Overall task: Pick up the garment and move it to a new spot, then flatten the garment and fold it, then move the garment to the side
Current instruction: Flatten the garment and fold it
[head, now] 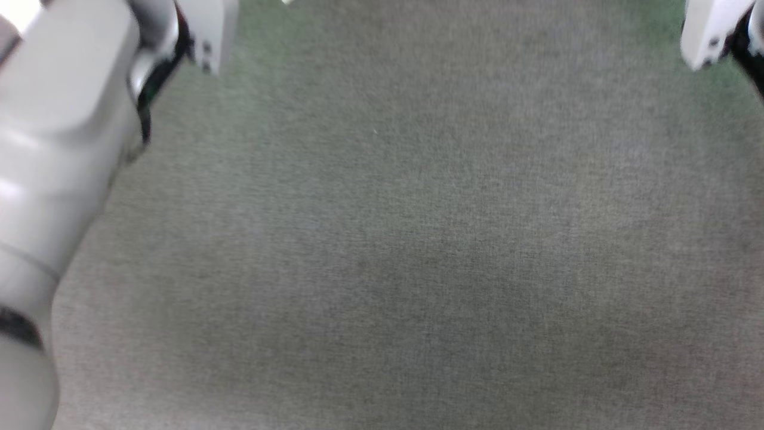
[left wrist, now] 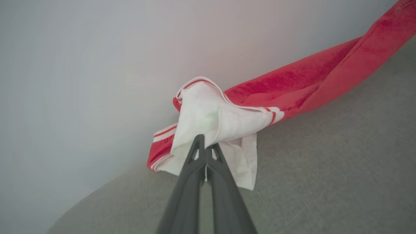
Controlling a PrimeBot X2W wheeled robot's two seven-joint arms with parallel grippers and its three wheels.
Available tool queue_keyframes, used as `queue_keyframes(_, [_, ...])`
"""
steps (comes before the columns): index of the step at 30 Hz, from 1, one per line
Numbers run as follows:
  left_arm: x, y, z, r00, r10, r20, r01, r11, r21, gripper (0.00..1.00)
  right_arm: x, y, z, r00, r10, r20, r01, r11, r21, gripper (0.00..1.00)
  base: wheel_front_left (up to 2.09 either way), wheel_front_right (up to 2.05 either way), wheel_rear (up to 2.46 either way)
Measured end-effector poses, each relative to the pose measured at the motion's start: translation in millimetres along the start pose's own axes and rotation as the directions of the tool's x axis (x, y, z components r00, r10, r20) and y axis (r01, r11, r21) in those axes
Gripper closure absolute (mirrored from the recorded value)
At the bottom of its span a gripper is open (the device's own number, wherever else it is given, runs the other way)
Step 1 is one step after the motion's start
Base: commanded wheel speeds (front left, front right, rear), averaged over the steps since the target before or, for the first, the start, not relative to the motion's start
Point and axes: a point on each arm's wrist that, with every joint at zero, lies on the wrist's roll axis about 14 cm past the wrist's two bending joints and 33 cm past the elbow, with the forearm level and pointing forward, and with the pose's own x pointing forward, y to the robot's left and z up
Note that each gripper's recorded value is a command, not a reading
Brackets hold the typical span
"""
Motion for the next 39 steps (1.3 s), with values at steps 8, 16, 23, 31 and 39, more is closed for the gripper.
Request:
queue_keyframes(8, [-80, -31, -49, 0.979, -0.099, -0.176, 0.073, 0.986, -0.149, 1.00, -61, 11, -17, 0.998, 0.042, -0.057, -0.037, 0.997, 0.073, 1.00, 0.00, 0.00, 0.00])
queue_keyframes(16, [-170, -65, -77, 0.956, -0.122, -0.267, 0.043, 0.958, -0.284, 1.00, -130, 32, -52, 0.985, 0.094, -0.145, -0.072, 0.986, 0.147, 1.00, 0.00, 0.00, 0.00])
queue_keyframes(23, [-245, -100, -94, 0.935, -0.129, -0.330, -0.002, 0.930, -0.367, 1.00, -192, 46, -86, 0.960, 0.133, -0.245, -0.087, 0.978, 0.191, 1.00, 0.00, 0.00, 0.00])
queue_keyframes(31, [-310, -129, -124, 0.887, -0.130, -0.444, -0.091, 0.892, -0.443, 1.00, -260, 78, -133, 0.899, 0.226, -0.376, -0.112, 0.947, 0.300, 1.00, 0.00, 0.00, 0.00])
queue_keyframes(39, [-341, -141, -149, 0.839, -0.128, -0.529, -0.176, 0.856, -0.486, 1.00, -311, 113, -163, 0.833, 0.312, -0.457, -0.122, 0.909, 0.397, 1.00, 0.00, 0.00, 0.00])
